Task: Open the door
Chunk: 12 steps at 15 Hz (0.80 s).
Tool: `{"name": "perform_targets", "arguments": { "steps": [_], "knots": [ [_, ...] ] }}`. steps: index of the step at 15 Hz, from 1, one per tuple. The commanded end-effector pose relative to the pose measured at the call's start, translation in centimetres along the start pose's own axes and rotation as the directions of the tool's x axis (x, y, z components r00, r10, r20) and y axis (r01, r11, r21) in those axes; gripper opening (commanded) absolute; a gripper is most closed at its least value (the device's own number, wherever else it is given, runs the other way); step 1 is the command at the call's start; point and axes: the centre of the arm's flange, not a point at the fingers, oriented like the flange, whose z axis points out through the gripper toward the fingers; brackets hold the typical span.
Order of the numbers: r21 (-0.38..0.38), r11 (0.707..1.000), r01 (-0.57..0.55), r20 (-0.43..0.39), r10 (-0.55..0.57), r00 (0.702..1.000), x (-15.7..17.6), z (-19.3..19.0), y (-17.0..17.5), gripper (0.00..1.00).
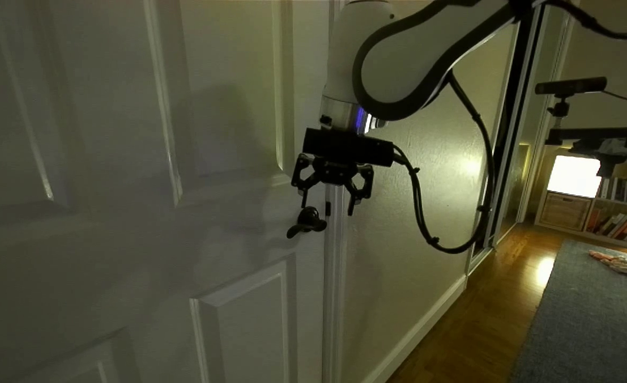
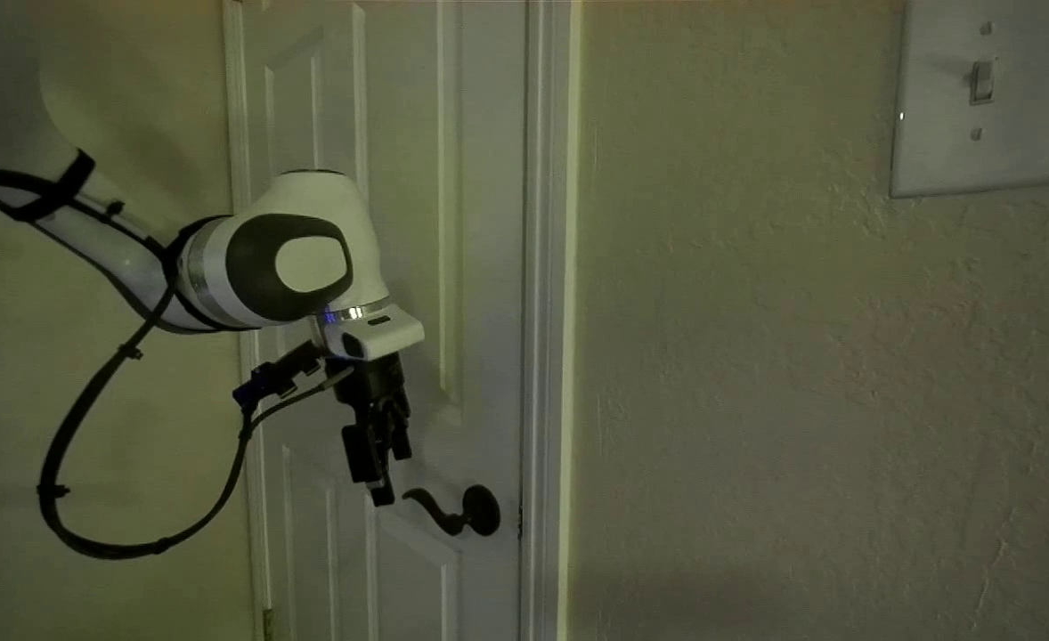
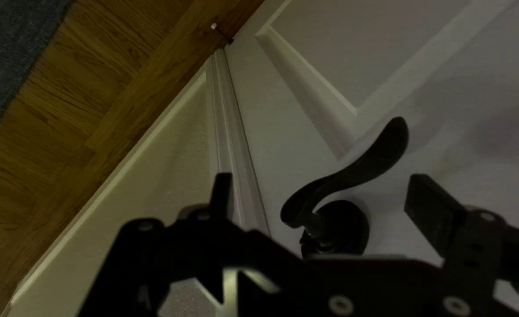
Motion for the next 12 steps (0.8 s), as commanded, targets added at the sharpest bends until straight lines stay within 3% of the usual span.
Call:
{"name": "perform_targets", "arguments": {
  "steps": [1,4,5,6,9,11,12],
  "knots": [
    [0.028,0.998,-0.055,-0.020,0.056,0.998,0.6,1.8,-1.4,1.00],
    [0.043,0.995,-0.089,-0.013,0.089,0.996,1.4,3.7,-1.1,1.00],
    [0.049,0.994,-0.096,-0.008,0.096,0.995,1.5,4.2,-1.1,0.94],
    [0.058,0.993,-0.103,-0.001,0.103,0.995,1.6,4.8,-1.3,0.74],
    [0.090,0.988,-0.127,0.015,0.126,0.992,1.8,5.9,-1.9,0.54],
    [0.120,0.983,-0.137,0.014,0.137,0.991,2.0,5.8,-2.5,0.85],
    [0.131,0.981,-0.140,0.014,0.139,0.990,2.1,5.8,-2.7,0.92]
  ]
}}
